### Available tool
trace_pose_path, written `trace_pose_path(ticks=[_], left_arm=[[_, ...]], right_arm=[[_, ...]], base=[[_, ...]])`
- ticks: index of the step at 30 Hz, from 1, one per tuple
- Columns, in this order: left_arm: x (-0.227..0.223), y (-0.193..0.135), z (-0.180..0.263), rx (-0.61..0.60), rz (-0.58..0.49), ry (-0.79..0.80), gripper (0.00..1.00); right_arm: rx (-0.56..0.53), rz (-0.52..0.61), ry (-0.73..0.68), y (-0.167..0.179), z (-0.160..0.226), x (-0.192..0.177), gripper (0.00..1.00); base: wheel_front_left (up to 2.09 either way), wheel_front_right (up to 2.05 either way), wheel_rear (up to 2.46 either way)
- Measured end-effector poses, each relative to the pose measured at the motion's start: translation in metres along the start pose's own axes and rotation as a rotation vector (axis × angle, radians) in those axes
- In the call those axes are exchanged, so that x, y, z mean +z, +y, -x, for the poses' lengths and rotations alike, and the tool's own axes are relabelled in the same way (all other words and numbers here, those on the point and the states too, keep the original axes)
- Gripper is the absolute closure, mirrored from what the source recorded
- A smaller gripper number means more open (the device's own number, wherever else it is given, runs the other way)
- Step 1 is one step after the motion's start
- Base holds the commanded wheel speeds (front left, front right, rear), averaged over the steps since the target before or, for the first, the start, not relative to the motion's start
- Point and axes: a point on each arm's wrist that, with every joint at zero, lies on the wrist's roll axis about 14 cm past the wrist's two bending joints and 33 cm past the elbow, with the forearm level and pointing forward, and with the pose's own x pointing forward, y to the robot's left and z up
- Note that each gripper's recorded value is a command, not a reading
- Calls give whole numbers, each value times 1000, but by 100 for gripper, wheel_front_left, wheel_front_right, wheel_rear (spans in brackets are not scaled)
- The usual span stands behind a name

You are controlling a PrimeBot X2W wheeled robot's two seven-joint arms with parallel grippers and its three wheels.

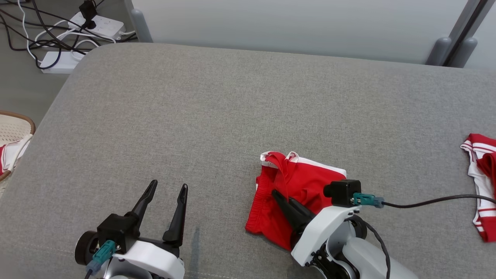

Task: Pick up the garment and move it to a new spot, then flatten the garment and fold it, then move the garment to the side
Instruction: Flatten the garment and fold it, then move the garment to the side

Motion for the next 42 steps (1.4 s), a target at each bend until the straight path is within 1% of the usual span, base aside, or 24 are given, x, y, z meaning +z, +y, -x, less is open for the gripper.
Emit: trace_pose_path(ticks=[1, 4, 5, 6, 10, 11, 12, 14, 20, 21, 22, 24, 25, 28, 32, 42], left_arm=[[-1, 0, 0, 0, 0, 2, 0], [-3, 0, 0, 0, -1, 9, 0], [-4, -5, -3, -16, -1, 13, 0], [-4, -6, -4, -19, -1, 13, 0], [-3, -7, -6, -22, 0, 5, 0], [-3, -7, -6, -22, 0, 5, 0], [-1, -6, -7, -18, -1, -1, 0], [2, -5, -8, -14, -3, -10, 0], [10, -3, -9, -6, 0, -38, 0], [9, -2, -6, 1, -2, -36, 0], [8, -1, -5, 2, -3, -34, 0], [7, 0, -2, 5, -6, -31, 0], [7, 0, -1, 5, -10, -32, 0], [9, 3, 1, 11, -19, -37, 0], [9, 2, 6, 13, -17, -36, 0], [12, 2, 9, 20, -17, -39, 0]], right_arm=[[-2, 9, 8, -2, -2, -2, 0], [9, -6, 2, 1, -6, 0, 0], [68, 115, -58, 15, -15, 23, 0], [56, 129, -100, 12, -15, 37, 0], [1, 271, -257, -5, -3, 88, 0], [1, 271, -257, -5, -3, 88, 0], [-17, 311, -289, -10, 4, 96, 0], [-66, 350, -346, -21, 22, 107, 0], [-250, 431, -386, -64, 80, 102, 0], [-311, 439, -399, -76, 98, 102, 0], [-338, 447, -399, -82, 106, 101, 0], [-390, 437, -397, -92, 122, 95, 0], [-429, 432, -381, -99, 134, 86, 0], [-460, 427, -362, -102, 146, 74, 0], [-487, 421, -367, -104, 156, 71, 0], [-489, 414, -385, -102, 156, 74, 0]], base=[[0, 0, 0], [0, 0, 0], [0, 0, 0], [0, 0, 0], [0, 0, 0], [0, 0, 0], [0, 0, 0], [0, 0, 0], [0, 0, 0], [0, 0, 0], [0, 0, 0], [0, 0, 0], [0, 0, 0], [0, 0, 0], [0, 0, 0], [0, 0, 0]])
